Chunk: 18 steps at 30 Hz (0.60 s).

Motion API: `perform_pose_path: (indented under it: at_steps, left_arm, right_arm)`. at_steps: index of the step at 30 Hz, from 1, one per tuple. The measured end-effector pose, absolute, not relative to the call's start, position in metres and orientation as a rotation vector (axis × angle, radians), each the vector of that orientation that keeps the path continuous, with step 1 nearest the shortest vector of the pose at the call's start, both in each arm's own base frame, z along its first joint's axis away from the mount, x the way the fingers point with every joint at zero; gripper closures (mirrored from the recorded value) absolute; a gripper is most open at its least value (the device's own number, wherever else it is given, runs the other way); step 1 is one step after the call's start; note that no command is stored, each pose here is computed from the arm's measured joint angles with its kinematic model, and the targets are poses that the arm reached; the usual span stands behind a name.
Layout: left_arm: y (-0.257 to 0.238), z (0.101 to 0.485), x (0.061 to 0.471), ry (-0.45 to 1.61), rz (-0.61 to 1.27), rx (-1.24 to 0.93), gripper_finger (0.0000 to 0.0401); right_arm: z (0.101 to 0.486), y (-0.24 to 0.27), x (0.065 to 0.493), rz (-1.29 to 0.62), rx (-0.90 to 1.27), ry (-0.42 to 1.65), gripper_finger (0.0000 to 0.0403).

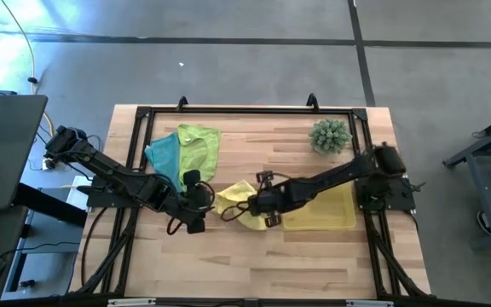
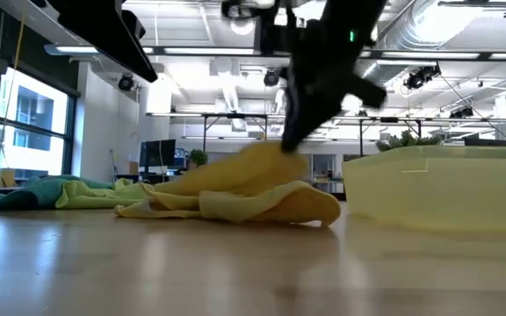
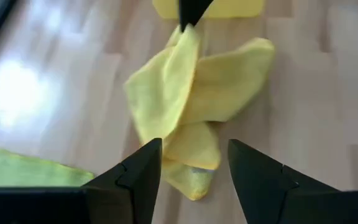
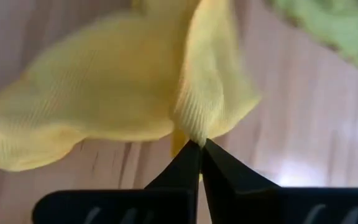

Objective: Roll microfiber towels into tight, uniform cylinder then place into a basket
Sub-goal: Fold the yellow microfiber towel

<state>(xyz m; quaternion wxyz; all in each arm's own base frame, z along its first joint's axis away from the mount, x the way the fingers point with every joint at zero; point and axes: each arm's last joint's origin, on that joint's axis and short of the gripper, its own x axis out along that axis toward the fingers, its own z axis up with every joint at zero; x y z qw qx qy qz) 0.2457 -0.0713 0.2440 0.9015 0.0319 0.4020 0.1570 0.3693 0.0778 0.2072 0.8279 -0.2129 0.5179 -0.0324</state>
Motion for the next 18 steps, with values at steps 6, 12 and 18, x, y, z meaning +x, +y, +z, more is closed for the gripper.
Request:
perform_pose_path:
  at_steps: [6,12,18]
  left_arm:
    - [-0.07,0.248,0.249,0.775,0.368,0.166,0.0227]
    - [-0.071,0.26,0.261,0.626,0.355,0.271,0.0227]
    - [-0.06,0.274,0.275,0.486,0.391,0.276,0.0227]
  right_arm:
    - [0.266,0.065,0.349,-0.148,-0.319,0.934,0.0401]
    - [0.307,0.056,0.332,-0.17,-0.277,0.78,0.0402]
    - [0.331,0.059,0.325,-0.115,-0.371,0.651,0.0402]
